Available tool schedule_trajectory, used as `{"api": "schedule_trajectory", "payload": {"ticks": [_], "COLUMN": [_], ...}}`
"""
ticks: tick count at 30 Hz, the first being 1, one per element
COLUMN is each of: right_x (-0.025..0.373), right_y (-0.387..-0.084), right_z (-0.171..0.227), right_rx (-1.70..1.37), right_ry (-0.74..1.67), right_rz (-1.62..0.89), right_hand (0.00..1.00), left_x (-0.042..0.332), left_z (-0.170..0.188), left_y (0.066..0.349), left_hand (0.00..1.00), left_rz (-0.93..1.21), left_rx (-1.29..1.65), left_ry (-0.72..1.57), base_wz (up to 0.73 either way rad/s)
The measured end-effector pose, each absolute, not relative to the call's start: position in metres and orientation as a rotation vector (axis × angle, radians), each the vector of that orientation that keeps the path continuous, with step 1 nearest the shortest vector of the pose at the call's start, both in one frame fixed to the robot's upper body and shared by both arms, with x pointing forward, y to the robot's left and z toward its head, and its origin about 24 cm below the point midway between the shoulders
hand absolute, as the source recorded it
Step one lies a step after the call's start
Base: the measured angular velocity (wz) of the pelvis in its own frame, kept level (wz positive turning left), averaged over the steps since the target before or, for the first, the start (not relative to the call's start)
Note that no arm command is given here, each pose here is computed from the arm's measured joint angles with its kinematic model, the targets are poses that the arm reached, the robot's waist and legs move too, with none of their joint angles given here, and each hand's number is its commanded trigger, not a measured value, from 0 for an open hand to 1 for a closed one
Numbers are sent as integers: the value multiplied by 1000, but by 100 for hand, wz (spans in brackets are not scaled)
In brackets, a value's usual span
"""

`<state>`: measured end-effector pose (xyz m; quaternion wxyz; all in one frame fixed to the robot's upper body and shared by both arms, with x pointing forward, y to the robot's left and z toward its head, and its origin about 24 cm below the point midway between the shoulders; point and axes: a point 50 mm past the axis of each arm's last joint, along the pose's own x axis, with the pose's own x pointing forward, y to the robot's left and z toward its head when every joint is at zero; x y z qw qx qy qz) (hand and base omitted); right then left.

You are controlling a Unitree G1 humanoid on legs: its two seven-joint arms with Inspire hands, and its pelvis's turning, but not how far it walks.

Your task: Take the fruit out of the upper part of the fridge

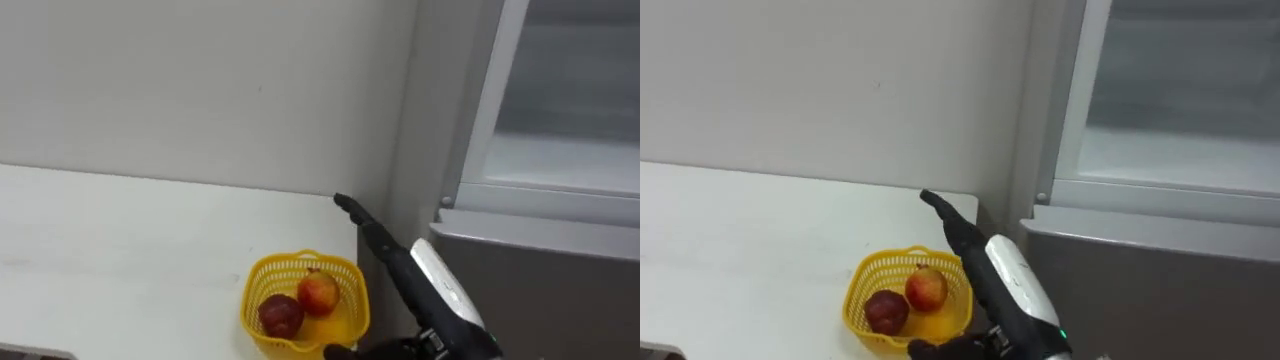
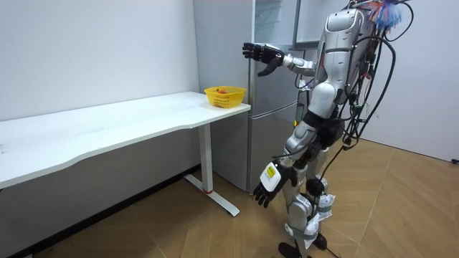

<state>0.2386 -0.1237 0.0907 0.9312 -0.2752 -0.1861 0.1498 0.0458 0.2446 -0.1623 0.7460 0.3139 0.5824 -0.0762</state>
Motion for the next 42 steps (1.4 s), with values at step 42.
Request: {"api": "schedule_trajectory", "payload": {"ticks": [42], "right_x": [129], "right_y": [-247], "right_z": [-44], "right_rx": [102], "right_ry": [354], "right_rz": [-542], "right_hand": [0], "left_x": [20], "left_z": [-164], "left_y": [236], "left_hand": [0], "left_rz": [-50], "left_rx": [631], "left_ry": [1273], "base_wz": [-9]}}
